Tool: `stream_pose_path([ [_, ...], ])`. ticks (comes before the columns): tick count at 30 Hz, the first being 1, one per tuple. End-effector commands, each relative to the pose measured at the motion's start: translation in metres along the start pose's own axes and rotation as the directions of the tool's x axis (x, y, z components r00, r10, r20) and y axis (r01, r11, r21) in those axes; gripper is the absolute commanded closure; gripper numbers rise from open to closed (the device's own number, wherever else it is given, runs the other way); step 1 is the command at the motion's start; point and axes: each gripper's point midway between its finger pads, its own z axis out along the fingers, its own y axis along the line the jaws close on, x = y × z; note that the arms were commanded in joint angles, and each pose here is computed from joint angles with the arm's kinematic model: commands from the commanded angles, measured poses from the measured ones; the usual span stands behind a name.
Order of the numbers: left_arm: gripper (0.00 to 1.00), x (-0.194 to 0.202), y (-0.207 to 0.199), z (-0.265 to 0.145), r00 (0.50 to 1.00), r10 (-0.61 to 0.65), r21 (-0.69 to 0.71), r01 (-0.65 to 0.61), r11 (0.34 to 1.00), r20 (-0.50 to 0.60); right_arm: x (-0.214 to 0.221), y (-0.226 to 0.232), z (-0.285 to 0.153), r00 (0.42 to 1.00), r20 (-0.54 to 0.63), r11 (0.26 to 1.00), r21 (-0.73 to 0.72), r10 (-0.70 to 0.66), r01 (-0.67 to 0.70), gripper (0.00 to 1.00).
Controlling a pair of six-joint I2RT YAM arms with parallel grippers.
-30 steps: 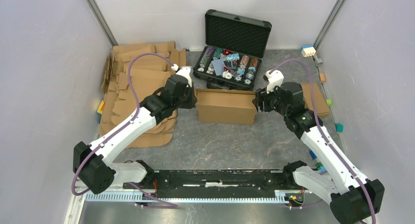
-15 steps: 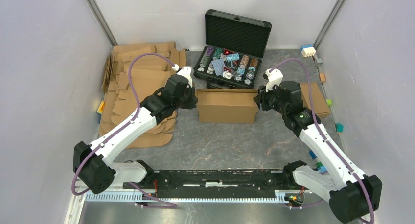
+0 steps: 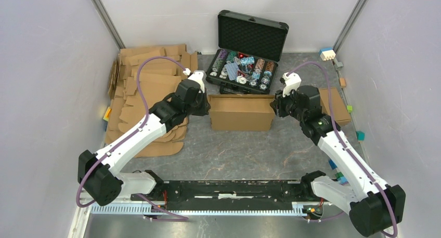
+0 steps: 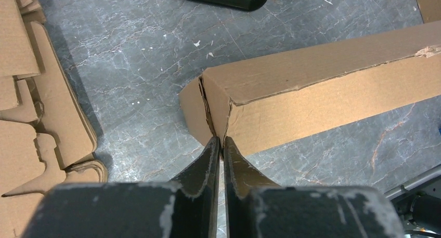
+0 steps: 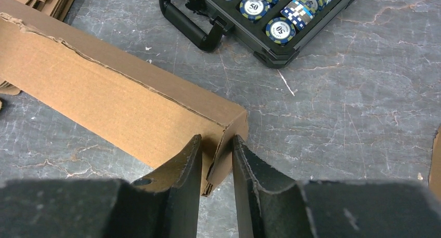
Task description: Fold the paper box
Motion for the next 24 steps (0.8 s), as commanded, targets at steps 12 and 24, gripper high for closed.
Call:
stream_pose_path([
  [12,0.66,-0.014,-0.004,-0.003,1.0,0.021,-0.003,-0.021,1.0,0.018,0.009,0.005,-0.003,0.999,-0.039,0.999,-0.033,-0.016,0.015,0.71],
  [24,0.73,-0.025,-0.008,0.0,0.999,0.035,-0.011,-0.034,0.999,0.019,0.008,0.005,-0.004,0.999,-0.042,0.999,-0.033,-0.023,0.021,0.71],
])
